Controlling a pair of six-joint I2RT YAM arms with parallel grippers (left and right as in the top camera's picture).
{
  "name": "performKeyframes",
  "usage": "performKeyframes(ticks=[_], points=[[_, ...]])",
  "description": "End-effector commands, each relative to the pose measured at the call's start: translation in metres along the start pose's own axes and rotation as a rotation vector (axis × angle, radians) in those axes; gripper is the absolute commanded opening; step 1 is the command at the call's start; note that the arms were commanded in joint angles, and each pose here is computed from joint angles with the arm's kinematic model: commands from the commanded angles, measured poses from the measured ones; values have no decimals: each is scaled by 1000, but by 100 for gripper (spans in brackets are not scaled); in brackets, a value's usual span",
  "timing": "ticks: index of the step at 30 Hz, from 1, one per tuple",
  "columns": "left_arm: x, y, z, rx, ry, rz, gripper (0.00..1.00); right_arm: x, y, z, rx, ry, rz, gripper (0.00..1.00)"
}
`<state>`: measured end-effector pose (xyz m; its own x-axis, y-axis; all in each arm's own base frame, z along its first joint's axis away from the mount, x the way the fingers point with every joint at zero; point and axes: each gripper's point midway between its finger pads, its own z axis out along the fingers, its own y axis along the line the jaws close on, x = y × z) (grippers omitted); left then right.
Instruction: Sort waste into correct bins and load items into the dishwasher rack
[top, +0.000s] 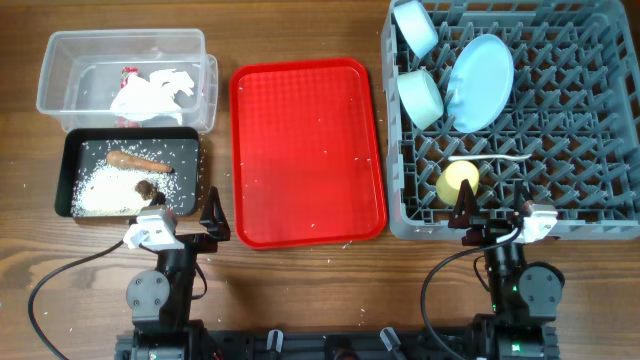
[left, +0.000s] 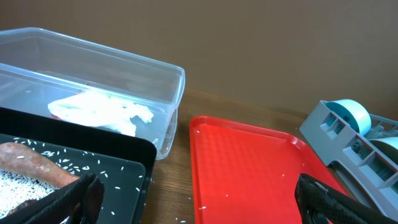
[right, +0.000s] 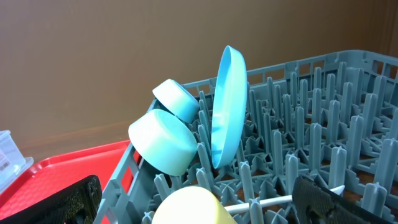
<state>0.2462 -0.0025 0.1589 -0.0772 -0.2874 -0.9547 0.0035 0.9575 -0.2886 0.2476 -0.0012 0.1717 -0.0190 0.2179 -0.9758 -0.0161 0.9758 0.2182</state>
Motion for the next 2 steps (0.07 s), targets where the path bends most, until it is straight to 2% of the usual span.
performKeyframes(ticks=[1, 2], points=[[2, -2, 0, 11, 1, 6, 100, 0, -1, 0, 7, -2, -9, 100], [2, -2, 0, 11, 1, 6, 100, 0, -1, 0, 8, -2, -8, 100]])
